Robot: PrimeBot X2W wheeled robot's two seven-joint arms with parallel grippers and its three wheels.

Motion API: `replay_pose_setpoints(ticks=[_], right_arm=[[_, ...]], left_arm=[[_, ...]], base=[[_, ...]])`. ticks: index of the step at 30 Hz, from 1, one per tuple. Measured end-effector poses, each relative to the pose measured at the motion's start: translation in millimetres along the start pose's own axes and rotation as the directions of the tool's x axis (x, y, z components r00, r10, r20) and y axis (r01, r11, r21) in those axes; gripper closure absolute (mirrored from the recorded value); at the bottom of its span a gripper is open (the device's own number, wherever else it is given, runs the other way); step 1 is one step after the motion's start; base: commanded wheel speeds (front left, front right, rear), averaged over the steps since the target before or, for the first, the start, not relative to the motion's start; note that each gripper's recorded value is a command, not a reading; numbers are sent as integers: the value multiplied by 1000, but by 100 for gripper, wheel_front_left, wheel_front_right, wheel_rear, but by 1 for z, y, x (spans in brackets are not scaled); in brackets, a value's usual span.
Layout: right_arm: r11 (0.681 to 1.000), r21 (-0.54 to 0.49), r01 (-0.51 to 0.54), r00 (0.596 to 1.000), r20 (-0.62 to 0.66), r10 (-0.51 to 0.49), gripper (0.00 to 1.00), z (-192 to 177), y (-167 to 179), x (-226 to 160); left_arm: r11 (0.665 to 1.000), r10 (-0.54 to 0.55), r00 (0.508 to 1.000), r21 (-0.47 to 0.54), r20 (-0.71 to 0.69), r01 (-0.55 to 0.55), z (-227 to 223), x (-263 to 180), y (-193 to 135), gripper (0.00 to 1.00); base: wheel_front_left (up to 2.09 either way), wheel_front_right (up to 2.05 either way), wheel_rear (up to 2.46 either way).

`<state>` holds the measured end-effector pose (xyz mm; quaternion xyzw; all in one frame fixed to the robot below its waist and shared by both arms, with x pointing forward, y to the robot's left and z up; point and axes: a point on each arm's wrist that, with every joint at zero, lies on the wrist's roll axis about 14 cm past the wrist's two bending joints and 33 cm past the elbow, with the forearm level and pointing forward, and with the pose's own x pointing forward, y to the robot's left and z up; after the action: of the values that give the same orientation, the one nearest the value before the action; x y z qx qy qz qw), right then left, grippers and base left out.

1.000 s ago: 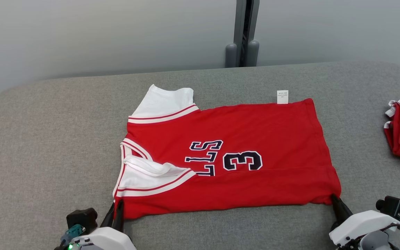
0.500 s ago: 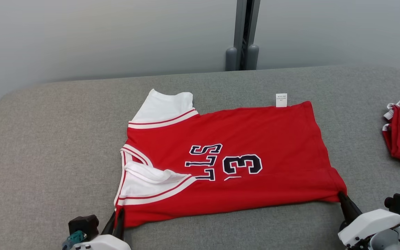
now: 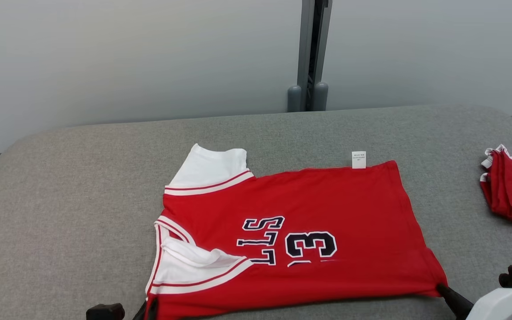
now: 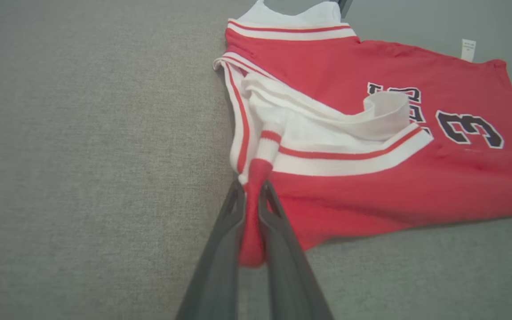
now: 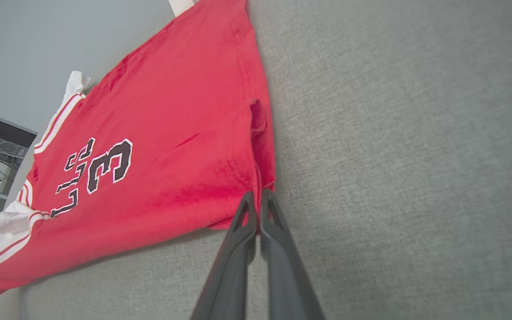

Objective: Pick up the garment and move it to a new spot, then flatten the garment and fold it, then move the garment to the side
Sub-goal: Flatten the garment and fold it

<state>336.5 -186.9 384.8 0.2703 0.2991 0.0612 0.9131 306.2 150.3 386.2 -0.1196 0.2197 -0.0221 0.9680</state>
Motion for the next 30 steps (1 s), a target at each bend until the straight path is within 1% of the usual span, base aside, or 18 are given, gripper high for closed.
replay_pose_setpoints(ticks=[5,11,16,24,26,27,29,30], right_arm=[[1000,12,-21,998,-60,22,100,-7,0,-11],[999,33,-15,994,-112,19,100,-16,-8,-24],[999,42,-19,993,-120,24,100,-16,-9,-30],[998,61,-16,993,-116,23,100,-17,-8,-36],[997,79,-5,996,-87,12,0,-13,-11,-36],[996,90,-7,997,-80,14,0,-12,-10,-35],[995,98,-14,998,-67,21,0,-9,-6,-34],[995,97,-16,998,-57,22,0,-7,-5,-34]], left_arm=[[1000,-10,1000,23,-24,11,-4,-10,3,100],[999,-23,999,31,-39,24,-3,-16,0,100],[999,-28,999,32,-45,29,-2,-18,-3,100],[997,-35,994,59,-105,42,-12,-24,-5,100],[997,-45,990,64,-134,54,-17,-26,-8,55],[996,-47,989,63,-140,56,-18,-27,-8,34],[996,-41,990,68,-139,51,-17,-28,-7,2],[996,-36,990,74,-134,46,-16,-28,-6,0]], base=[[0,0,0],[0,0,0],[0,0,0],[0,0,0],[0,0,0],[0,0,0],[0,0,0],[0,0,0]])
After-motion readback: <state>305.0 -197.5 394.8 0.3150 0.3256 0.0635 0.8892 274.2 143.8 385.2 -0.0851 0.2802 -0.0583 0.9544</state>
